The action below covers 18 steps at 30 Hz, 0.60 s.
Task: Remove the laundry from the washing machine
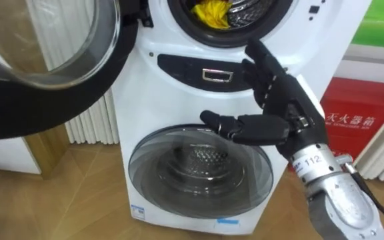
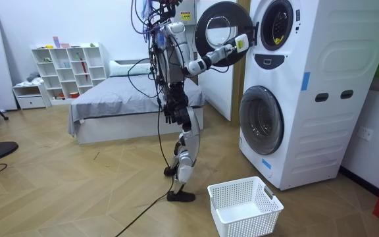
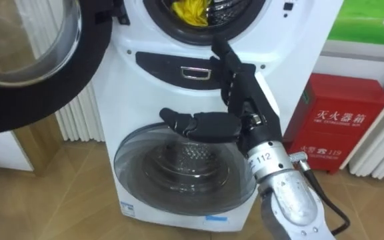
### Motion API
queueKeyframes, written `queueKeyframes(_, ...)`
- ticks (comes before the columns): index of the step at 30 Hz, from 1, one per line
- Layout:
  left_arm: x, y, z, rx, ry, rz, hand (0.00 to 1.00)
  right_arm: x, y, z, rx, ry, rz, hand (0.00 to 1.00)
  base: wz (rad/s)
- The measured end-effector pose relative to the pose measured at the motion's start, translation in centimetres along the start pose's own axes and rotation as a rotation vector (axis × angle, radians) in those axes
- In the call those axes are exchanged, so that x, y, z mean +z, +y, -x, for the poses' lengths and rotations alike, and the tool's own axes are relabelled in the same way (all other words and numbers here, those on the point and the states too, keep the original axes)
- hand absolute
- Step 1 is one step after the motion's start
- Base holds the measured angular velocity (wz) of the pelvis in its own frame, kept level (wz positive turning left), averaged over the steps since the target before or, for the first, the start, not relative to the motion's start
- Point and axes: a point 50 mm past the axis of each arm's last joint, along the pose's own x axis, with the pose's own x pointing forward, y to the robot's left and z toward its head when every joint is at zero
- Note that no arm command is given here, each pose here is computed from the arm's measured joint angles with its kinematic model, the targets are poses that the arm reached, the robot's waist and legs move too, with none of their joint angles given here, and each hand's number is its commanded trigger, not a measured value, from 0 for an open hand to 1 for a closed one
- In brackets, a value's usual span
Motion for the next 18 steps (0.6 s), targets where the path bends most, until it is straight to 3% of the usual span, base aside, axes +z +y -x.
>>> queueKeyframes(3, -0.4, -0.3, 0.1, -0.014, 0.009, 0.001, 0.0, -0.7, -0.9, -0.1, -0.039, 0.021, 0.003, 0.0, 0.17)
queueKeyframes(7, -1.0, 0.3, 0.1, 0.0, 0.013, -0.002, 0.0, -0.9, -0.8, -0.1, -0.027, 0.036, 0.001, 0.0, -0.39)
queueKeyframes(11, -0.1, 0.1, 0.1, -0.006, -0.011, 0.004, 0.0, -0.8, -1.1, -0.2, -0.042, 0.032, 0.022, 0.0, -0.04)
queueKeyframes(15, 4.1, 1.0, -0.3, 0.025, -0.12, 0.015, 0.0, -0.6, -1.3, -0.1, -0.075, 0.023, 0.065, 0.0, 0.03)
queueKeyframes(18, 5.6, 2.0, -0.4, 0.071, -0.161, 0.047, 0.0, -0.7, -1.6, 0.7, -0.12, 0.009, 0.088, 0.0, -0.18)
